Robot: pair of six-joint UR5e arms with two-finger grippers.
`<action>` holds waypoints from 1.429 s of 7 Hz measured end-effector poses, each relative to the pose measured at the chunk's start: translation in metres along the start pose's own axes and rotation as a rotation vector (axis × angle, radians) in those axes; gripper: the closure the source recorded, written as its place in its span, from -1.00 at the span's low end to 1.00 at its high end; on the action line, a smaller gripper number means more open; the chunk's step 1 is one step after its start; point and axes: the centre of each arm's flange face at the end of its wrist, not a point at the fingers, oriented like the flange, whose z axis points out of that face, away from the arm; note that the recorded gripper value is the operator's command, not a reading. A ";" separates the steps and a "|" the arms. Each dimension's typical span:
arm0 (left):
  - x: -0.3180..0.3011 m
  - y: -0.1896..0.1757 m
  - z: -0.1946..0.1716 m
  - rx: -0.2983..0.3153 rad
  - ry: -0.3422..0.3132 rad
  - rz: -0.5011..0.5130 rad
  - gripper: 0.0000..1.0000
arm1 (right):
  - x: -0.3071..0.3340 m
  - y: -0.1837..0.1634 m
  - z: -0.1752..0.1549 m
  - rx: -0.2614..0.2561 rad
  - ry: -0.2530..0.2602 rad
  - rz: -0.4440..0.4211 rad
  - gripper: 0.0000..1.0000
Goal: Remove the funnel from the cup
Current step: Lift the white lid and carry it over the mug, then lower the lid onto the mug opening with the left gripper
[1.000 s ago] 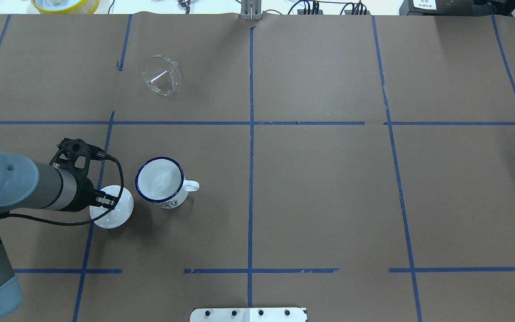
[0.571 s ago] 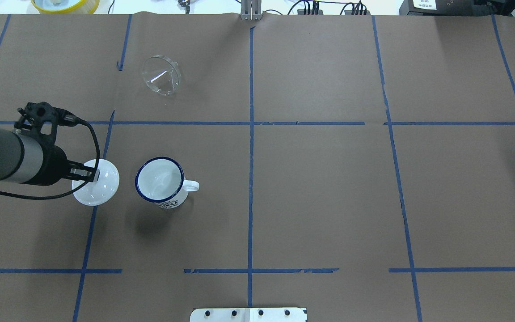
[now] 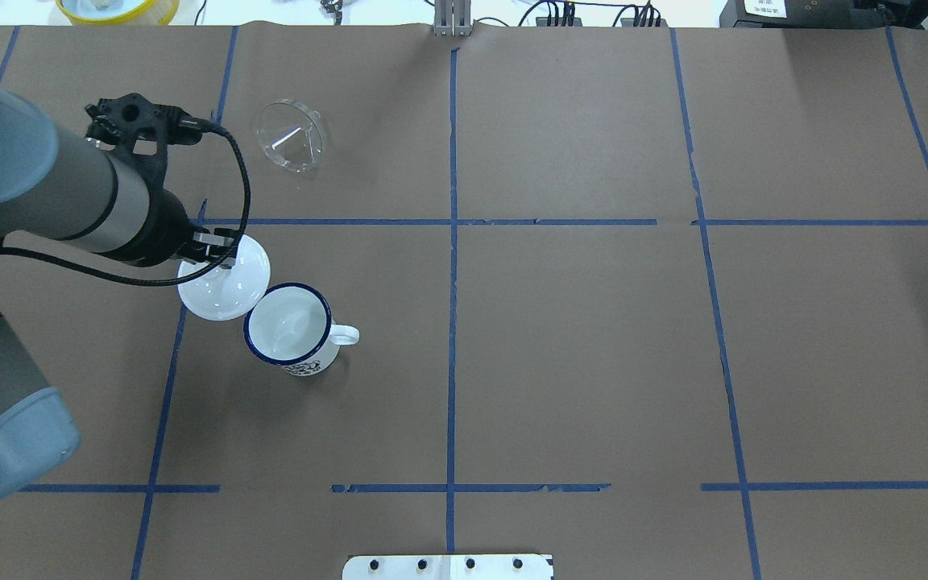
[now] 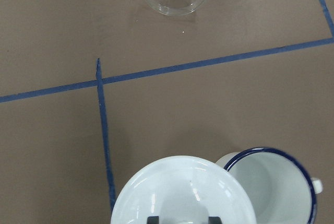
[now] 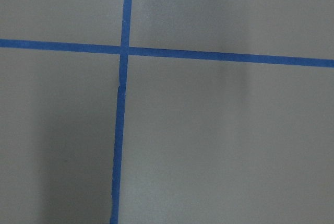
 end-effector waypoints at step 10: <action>0.043 0.022 0.068 -0.086 -0.008 -0.001 1.00 | 0.000 0.000 0.000 0.000 0.000 0.000 -1.00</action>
